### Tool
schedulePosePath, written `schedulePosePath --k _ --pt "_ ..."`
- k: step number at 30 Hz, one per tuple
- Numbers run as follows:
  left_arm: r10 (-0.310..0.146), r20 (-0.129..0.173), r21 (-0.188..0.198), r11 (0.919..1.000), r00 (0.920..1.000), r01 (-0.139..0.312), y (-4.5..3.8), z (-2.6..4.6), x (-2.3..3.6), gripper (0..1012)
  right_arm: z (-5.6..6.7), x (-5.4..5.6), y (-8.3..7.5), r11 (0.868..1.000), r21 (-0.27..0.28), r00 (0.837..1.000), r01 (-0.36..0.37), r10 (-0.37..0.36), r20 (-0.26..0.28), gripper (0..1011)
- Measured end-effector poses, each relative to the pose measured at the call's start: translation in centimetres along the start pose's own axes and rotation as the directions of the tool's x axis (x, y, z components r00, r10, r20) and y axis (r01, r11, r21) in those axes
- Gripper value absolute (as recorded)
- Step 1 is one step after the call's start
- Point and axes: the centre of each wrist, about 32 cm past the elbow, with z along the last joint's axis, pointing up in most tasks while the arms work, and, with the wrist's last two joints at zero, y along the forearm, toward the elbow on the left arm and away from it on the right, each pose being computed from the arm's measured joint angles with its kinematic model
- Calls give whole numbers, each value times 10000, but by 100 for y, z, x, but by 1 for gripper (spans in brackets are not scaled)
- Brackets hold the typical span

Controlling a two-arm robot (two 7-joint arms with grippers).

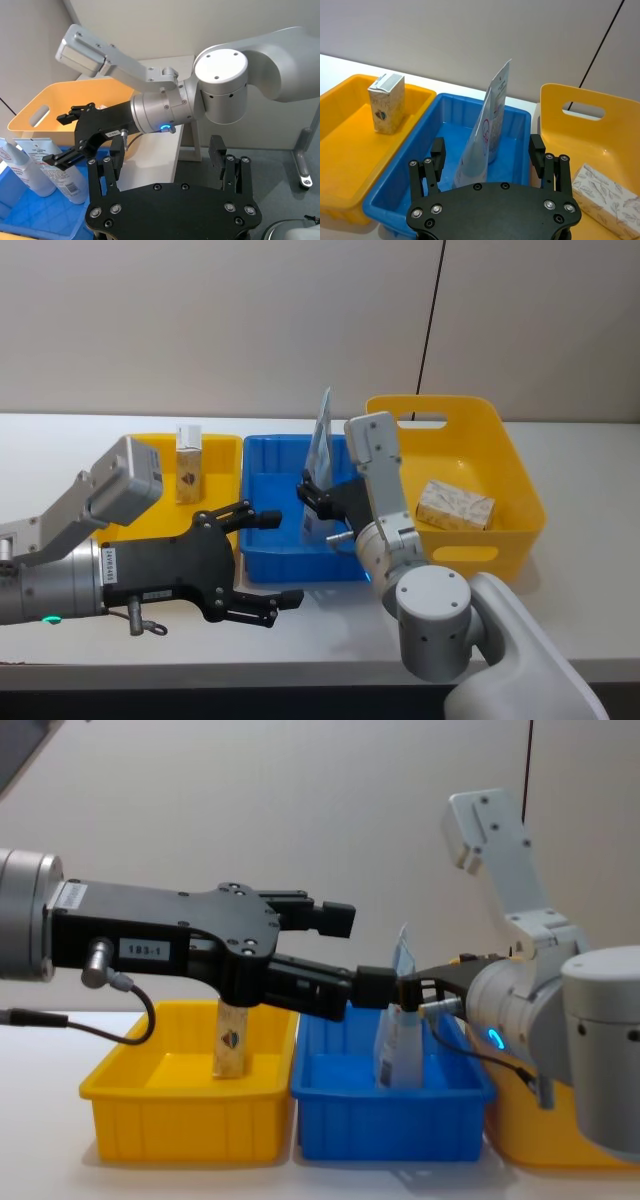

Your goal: Bimanual collaborative sorting of washing and personal care products

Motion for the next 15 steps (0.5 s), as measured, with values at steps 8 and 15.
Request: schedulePosePath --k 8,15 --pt "0 -1 0 10000 10000 0 0 0 0 1001 -15 -8 101 10000 -23 9999 -6 6 147 1003" --pt "0 0 0 10000 10000 0 0 0 0 1001 -28 -21 183 10000 -54 9996 -27 28 281 1003"
